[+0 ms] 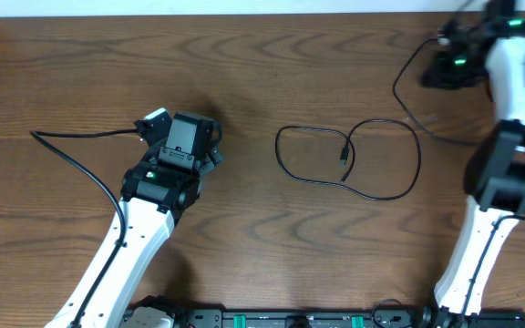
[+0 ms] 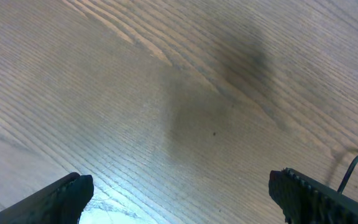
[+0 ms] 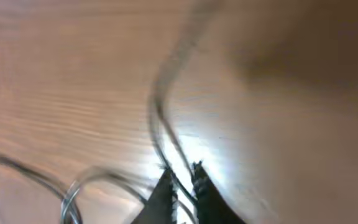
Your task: Untangle cables
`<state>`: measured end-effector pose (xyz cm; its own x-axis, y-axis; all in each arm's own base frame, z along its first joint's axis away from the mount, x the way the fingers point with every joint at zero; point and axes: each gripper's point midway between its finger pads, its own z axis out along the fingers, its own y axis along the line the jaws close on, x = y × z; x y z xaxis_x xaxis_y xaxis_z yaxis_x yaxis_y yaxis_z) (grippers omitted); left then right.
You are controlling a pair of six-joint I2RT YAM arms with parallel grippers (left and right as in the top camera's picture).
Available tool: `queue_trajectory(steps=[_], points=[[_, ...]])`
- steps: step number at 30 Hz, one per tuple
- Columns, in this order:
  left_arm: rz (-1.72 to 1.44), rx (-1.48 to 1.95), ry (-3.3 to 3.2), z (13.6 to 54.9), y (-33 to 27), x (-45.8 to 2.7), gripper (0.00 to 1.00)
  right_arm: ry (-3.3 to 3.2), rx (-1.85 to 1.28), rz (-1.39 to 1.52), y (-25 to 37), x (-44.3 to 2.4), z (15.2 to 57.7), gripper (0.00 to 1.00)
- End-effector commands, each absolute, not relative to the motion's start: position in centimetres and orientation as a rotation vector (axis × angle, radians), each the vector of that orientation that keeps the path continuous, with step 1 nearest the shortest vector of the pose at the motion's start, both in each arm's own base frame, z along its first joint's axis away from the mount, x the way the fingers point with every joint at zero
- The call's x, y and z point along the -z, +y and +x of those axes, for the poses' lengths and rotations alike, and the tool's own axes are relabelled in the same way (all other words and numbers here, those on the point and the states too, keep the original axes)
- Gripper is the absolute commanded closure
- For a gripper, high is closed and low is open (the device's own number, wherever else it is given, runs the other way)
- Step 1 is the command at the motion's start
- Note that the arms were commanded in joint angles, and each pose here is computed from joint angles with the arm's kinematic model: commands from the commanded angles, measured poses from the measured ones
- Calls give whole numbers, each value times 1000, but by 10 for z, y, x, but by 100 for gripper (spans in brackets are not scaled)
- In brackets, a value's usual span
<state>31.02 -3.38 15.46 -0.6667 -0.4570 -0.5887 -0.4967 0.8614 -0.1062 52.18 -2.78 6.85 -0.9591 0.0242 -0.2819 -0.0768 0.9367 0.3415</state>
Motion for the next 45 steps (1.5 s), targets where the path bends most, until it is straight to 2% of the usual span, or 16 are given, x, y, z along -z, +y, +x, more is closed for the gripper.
queue_trajectory(steps=[1,7,10,16,24,27,31,36,45], points=[[-709,-86,2394,309,-31,-156,2,2838,-461,-161,19,-45,520,99],[-709,-85,2394,310,-31,-156,2,2811,-318,-232,45,-31,532,99],[-710,-85,2394,310,-31,-156,2,2815,-181,-170,35,-24,537,99],[-710,-85,2394,310,-31,-156,2,2822,-157,-164,28,-19,535,99],[-709,-85,2394,310,-31,-156,2,2899,-277,-312,37,6,505,99],[-709,-85,2394,310,-31,-156,2,2925,-224,-302,29,21,497,99],[-709,-85,2394,310,-31,-156,2,2940,119,-154,-23,28,501,99],[-709,-85,2394,310,-31,-156,2,2824,635,-9,-116,8,514,99],[-709,-86,2395,309,-31,-156,2,2429,699,296,-262,-40,555,99]])
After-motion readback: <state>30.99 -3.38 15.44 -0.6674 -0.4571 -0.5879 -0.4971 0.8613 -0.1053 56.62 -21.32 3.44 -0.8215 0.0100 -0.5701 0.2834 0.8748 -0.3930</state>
